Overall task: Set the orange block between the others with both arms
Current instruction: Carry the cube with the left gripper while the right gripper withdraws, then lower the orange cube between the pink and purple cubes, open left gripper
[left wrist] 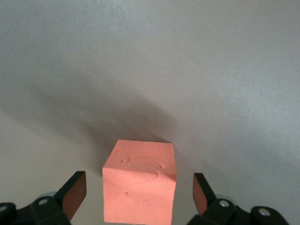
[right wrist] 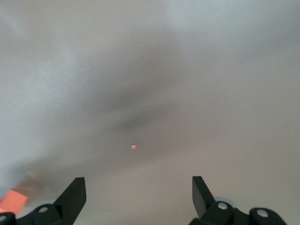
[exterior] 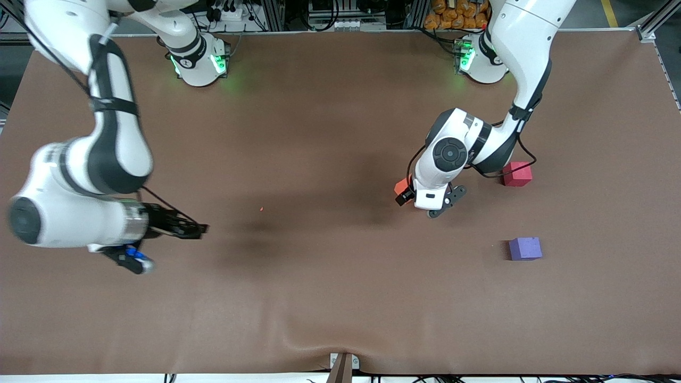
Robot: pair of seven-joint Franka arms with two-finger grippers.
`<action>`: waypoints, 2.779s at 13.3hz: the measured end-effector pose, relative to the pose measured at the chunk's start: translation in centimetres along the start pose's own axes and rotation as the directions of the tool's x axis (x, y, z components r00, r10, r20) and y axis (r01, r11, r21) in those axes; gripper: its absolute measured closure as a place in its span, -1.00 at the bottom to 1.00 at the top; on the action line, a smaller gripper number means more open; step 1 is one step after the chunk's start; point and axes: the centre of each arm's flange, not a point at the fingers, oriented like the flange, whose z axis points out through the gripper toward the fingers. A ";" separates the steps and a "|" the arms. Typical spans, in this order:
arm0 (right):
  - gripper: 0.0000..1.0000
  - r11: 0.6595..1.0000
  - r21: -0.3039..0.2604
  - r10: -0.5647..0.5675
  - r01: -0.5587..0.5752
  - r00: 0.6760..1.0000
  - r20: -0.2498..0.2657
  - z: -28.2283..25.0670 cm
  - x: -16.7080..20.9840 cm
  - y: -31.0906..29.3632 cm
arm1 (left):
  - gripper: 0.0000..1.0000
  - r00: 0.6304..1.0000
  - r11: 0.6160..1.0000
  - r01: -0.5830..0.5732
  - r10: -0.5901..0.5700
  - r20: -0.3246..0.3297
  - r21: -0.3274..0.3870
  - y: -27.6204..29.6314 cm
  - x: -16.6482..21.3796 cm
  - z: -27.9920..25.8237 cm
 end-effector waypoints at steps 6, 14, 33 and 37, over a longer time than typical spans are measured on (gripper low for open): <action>-1.00 0.989 -0.087 -0.121 0.116 0.991 -0.050 -3.2 0.3 4.4 | -1.00 1.000 1.000 -0.015 0.014 0.012 0.022 -0.1 -1.0 1.9; -1.00 0.949 -0.201 -0.263 0.244 0.962 -0.074 -10.1 -2.6 8.6 | -0.27 0.999 0.999 0.043 -0.043 0.010 0.029 0.1 -1.4 2.4; -1.00 0.914 -0.228 -0.333 0.335 0.942 0.045 -9.3 -7.8 10.4 | -0.09 0.935 0.931 -0.352 0.354 0.005 0.093 -14.0 22.6 -2.9; -1.00 0.919 -0.228 -0.328 0.323 0.945 0.017 -9.5 -7.4 10.9 | -0.09 0.855 0.850 -0.519 0.516 0.052 0.088 -17.3 24.9 -2.6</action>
